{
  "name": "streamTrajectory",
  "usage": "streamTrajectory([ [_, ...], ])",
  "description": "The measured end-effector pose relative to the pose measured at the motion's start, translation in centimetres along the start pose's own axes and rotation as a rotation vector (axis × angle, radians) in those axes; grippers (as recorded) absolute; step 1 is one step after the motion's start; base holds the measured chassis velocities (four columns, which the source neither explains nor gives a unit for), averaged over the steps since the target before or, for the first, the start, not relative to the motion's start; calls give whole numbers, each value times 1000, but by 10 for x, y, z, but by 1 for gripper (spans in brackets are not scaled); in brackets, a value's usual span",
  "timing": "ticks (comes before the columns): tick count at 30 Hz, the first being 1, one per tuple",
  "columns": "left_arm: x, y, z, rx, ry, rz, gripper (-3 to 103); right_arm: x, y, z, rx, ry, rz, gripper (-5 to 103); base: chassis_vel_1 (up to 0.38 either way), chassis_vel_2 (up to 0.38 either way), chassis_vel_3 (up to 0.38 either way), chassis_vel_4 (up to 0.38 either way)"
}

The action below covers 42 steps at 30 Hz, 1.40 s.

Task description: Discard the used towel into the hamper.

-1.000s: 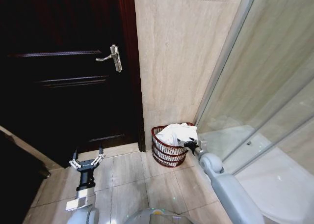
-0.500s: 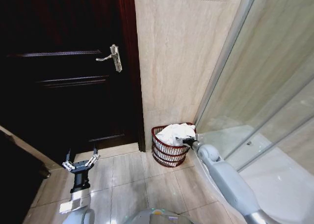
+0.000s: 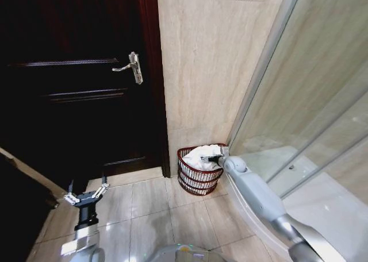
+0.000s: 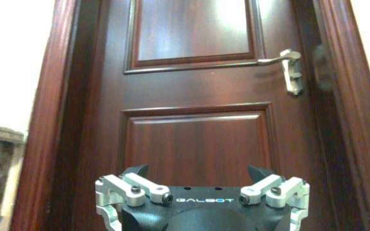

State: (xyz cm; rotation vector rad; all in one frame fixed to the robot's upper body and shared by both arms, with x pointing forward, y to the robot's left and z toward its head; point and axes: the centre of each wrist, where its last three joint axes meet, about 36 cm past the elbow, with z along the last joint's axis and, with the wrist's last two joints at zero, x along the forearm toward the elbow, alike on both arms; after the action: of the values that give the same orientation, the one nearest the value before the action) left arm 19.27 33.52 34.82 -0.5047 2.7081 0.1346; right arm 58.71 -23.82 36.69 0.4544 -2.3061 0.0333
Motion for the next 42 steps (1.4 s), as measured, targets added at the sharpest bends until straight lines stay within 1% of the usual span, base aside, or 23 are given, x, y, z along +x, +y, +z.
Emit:
streamTrajectory([
  [2,2,5,1,-3,0,-13,100,-5,1,-1,8,34,-9,100,0,0,0,0],
  [3,5,10,2,-4,-1,-28,100,-11,3,-4,16,77,-18,100,0,0,0,0],
  [8,10,16,5,-8,-2,-48,100,-22,3,-9,17,122,-23,100,0,0,0,0],
  [11,12,20,6,-11,-2,-56,100,-33,-1,-15,4,144,-24,100,0,0,0,0],
  [13,13,21,6,-12,-4,-62,100,-40,-8,-20,-2,158,-43,100,0,0,0,0],
  [18,12,22,6,-13,-6,-64,100,-47,-18,-22,-6,179,-60,100,0,0,0,0],
  [21,11,21,6,-12,-7,-60,100,-53,-29,-19,-12,200,-63,100,0,0,0,0],
  [24,10,20,5,-13,-9,-55,100,-55,-33,-17,-13,207,-62,100,0,0,0,0],
  [29,8,19,4,-18,-12,-45,100,-57,-36,-13,-16,217,-57,100,0,0,0,0],
  [42,9,19,1,-23,-13,-37,100,-61,-34,-2,-4,233,-34,100,0,0,0,0],
])
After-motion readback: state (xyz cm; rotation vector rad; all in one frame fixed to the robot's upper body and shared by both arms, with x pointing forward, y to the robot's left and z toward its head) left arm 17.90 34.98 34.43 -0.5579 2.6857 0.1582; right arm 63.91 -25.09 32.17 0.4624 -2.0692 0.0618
